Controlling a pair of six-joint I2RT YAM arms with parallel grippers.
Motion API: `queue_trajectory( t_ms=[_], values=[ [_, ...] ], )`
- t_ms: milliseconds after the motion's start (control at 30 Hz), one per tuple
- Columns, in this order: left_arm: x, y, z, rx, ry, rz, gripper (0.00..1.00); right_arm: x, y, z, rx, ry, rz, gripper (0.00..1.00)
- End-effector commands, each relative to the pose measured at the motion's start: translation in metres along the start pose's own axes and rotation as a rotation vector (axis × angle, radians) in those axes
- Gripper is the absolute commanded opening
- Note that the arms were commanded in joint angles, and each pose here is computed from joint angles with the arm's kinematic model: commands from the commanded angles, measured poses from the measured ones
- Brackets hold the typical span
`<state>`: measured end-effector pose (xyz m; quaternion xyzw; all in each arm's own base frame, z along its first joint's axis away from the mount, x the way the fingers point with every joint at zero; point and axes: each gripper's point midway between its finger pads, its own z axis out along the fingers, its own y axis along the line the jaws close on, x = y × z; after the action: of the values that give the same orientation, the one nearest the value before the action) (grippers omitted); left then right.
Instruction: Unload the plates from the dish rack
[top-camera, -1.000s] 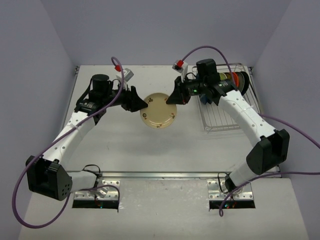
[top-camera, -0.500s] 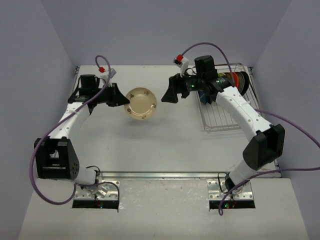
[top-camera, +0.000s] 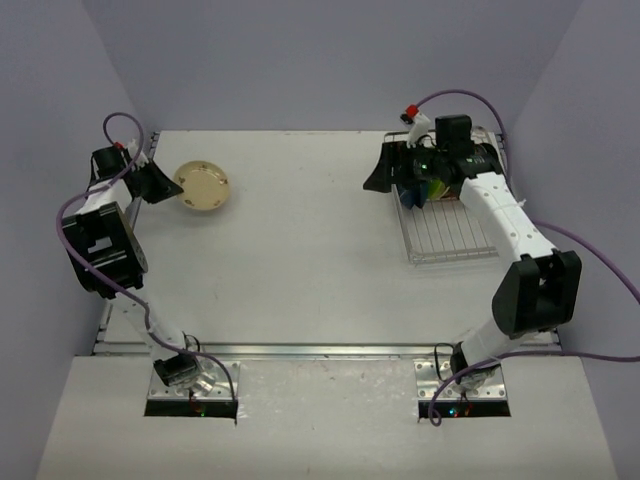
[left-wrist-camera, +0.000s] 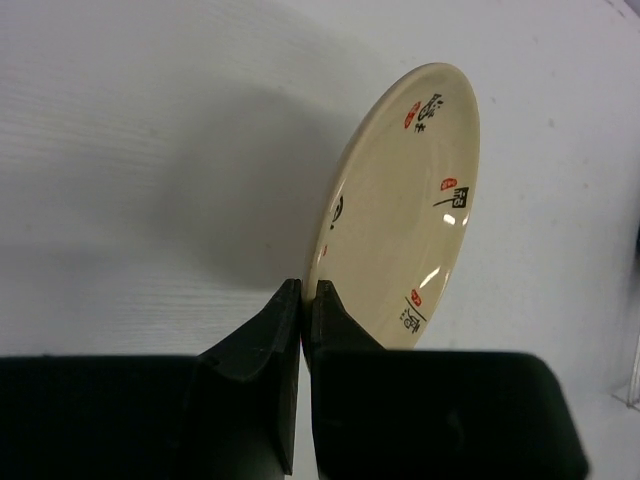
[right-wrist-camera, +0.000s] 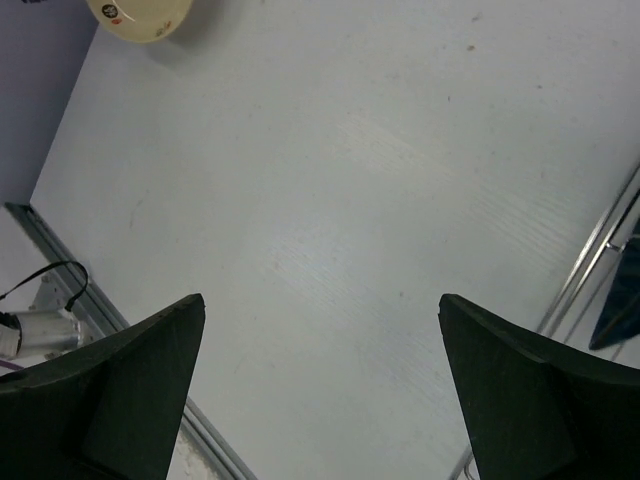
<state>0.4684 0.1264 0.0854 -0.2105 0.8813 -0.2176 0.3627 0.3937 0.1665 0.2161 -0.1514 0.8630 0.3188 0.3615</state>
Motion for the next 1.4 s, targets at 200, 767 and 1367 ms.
queue_trajectory(
  t_ms=[200, 767, 1367],
  values=[
    [-0.009, 0.063, 0.042, -0.162, -0.007, -0.011, 0.00, -0.001, -0.003, -0.031, 0.048, -0.044, -0.083, 0.99],
    [0.006, 0.101, 0.034, -0.349, 0.044, 0.058, 0.42, -0.013, -0.034, -0.042, 0.238, -0.068, -0.122, 0.99],
    [-0.038, -0.177, -0.133, -0.033, -0.406, 0.633, 0.69, -0.075, -0.202, -0.155, 0.714, -0.244, -0.100, 0.80]
  ],
)
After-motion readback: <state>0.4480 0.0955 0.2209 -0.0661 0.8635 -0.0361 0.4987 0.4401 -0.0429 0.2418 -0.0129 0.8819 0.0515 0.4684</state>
